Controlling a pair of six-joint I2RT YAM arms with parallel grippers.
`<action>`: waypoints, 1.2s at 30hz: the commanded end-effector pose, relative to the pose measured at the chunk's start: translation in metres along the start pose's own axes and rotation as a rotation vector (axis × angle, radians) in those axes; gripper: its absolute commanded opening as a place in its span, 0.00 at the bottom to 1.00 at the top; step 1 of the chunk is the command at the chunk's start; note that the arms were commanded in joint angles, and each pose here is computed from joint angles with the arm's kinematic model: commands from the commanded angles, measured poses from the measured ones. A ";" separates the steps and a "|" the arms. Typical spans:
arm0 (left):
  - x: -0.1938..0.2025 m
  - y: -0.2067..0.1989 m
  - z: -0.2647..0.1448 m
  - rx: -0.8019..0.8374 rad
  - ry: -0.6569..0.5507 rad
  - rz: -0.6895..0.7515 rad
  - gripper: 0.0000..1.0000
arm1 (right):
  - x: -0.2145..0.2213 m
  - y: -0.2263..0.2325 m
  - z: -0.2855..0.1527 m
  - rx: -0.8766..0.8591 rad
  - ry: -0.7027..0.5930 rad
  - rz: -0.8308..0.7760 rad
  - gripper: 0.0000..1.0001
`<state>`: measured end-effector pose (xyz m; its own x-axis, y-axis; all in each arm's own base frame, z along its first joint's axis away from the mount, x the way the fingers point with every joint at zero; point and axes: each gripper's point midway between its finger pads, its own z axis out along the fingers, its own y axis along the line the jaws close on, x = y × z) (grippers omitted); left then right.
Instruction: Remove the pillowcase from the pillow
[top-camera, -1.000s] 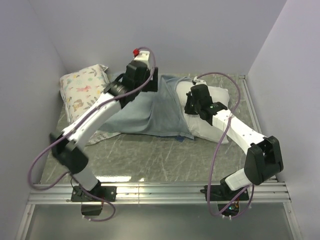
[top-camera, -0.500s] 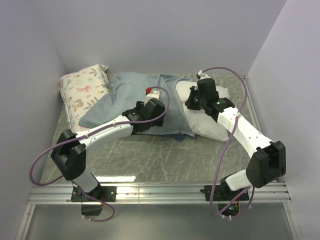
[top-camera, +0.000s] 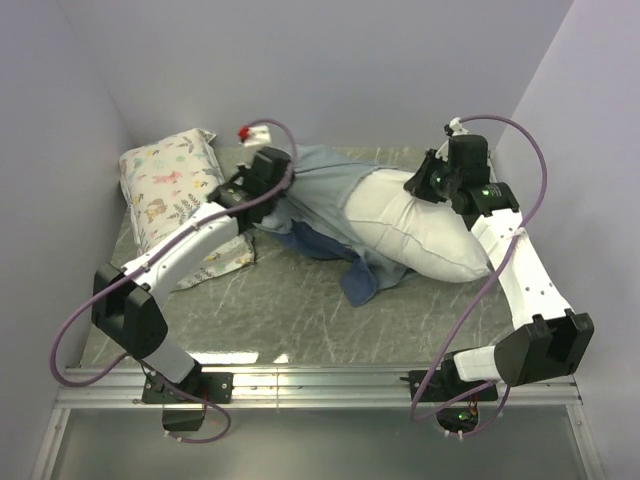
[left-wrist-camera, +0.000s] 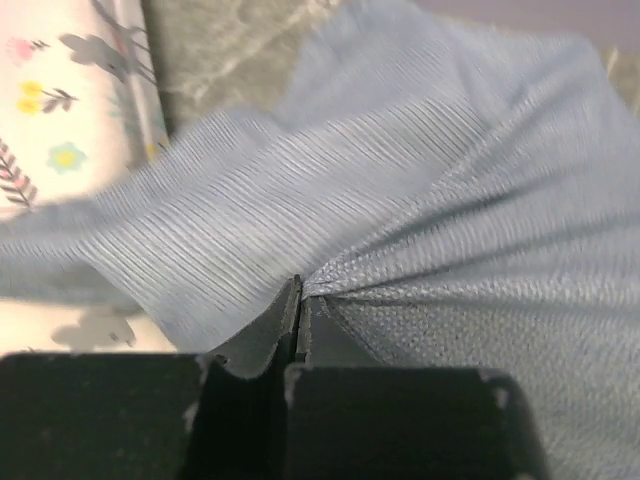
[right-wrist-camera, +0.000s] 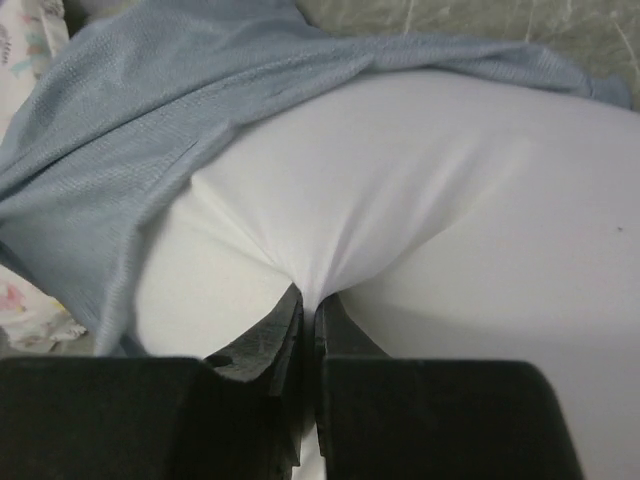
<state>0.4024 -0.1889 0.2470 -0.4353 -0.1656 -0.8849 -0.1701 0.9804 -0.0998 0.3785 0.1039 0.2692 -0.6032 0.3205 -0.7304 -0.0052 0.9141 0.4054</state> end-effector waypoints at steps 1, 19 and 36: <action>-0.070 0.117 0.009 -0.266 -0.135 -0.102 0.00 | -0.078 -0.007 -0.046 0.024 -0.269 0.007 0.00; -0.023 0.003 0.040 0.002 -0.024 -0.003 0.00 | -0.058 -0.006 -0.026 0.035 -0.191 -0.044 0.40; -0.031 -0.025 0.031 0.073 -0.019 0.021 0.00 | 0.077 0.062 -0.040 0.084 -0.111 -0.522 0.87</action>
<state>0.4408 -0.2022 0.2320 -0.4784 -0.1284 -0.8687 -0.1074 0.9904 -0.0872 0.3013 0.1879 0.2777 -0.4714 -0.0749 -0.8787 -0.2643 0.9626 0.0597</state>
